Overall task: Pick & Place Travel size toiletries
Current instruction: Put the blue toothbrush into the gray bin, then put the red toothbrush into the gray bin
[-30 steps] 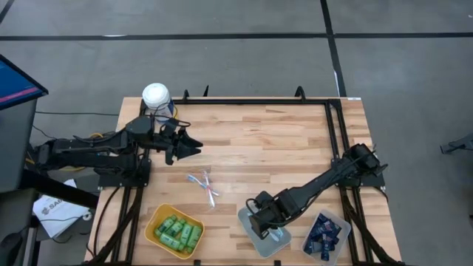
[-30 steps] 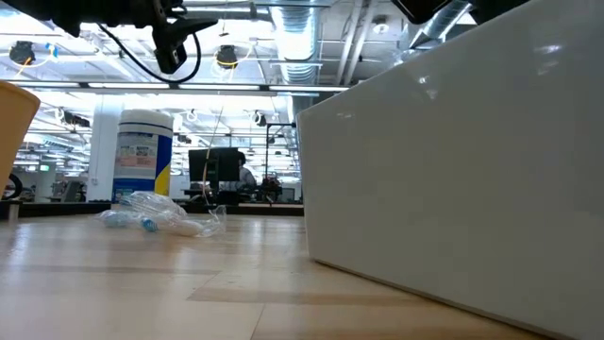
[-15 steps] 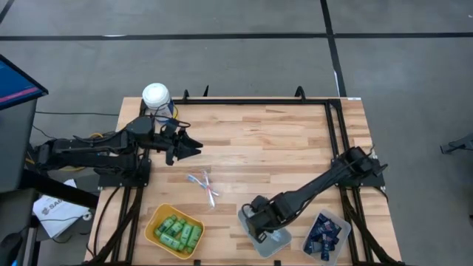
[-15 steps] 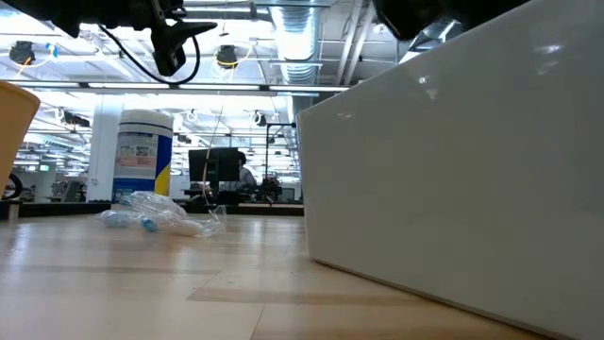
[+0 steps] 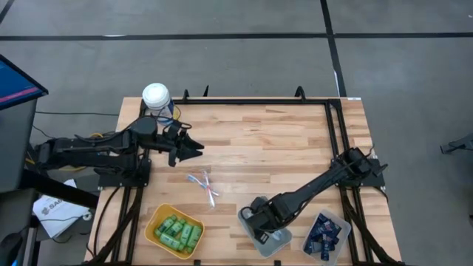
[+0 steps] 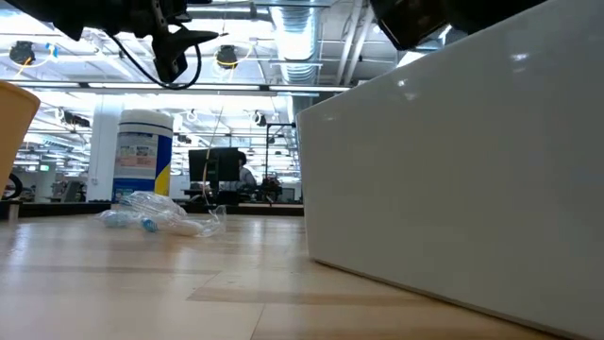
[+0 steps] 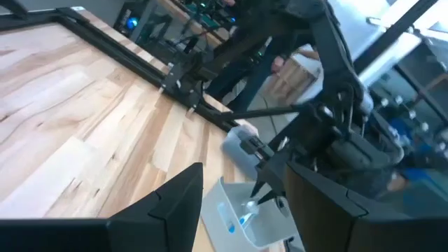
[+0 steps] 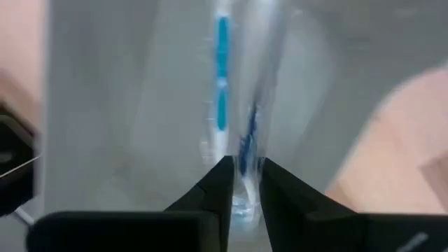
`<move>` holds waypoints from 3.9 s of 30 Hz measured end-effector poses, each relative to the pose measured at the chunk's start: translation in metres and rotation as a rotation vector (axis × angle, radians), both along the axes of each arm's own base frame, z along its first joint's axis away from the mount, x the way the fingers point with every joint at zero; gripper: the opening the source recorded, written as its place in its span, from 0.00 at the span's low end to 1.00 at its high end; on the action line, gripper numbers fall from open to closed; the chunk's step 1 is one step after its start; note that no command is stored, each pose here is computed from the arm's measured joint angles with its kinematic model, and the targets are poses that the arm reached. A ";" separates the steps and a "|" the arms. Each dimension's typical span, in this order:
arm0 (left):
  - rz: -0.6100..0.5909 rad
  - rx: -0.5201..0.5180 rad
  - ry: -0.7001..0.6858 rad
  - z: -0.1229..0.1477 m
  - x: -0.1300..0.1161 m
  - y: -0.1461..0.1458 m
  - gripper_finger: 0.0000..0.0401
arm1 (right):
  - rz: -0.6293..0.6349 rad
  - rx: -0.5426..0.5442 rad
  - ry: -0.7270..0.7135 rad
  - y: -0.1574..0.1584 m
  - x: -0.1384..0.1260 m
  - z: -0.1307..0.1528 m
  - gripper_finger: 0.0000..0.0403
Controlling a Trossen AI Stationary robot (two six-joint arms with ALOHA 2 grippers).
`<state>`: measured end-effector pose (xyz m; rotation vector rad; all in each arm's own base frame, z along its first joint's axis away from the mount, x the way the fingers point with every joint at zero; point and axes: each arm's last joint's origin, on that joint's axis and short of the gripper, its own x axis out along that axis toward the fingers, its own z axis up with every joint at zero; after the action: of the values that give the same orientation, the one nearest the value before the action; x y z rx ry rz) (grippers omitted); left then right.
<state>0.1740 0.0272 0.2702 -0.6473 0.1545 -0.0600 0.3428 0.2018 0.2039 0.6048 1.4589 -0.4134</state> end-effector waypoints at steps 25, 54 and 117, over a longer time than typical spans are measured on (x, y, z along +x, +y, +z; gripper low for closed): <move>-0.593 0.756 0.275 -0.062 0.017 -0.071 0.48 | 0.019 0.042 -0.068 -0.006 0.003 0.015 0.63; -0.768 1.036 0.332 -0.150 0.075 -0.088 0.48 | 0.016 0.058 -0.096 -0.005 0.006 0.016 0.63; 0.064 0.335 -0.587 0.047 0.008 -0.042 0.06 | -0.001 -0.412 -1.214 -0.149 0.081 0.147 0.63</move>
<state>0.1823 -0.0152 0.3176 -0.2801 -0.4160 -0.1561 0.4237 0.0530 0.3505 0.3826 0.1992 -0.2436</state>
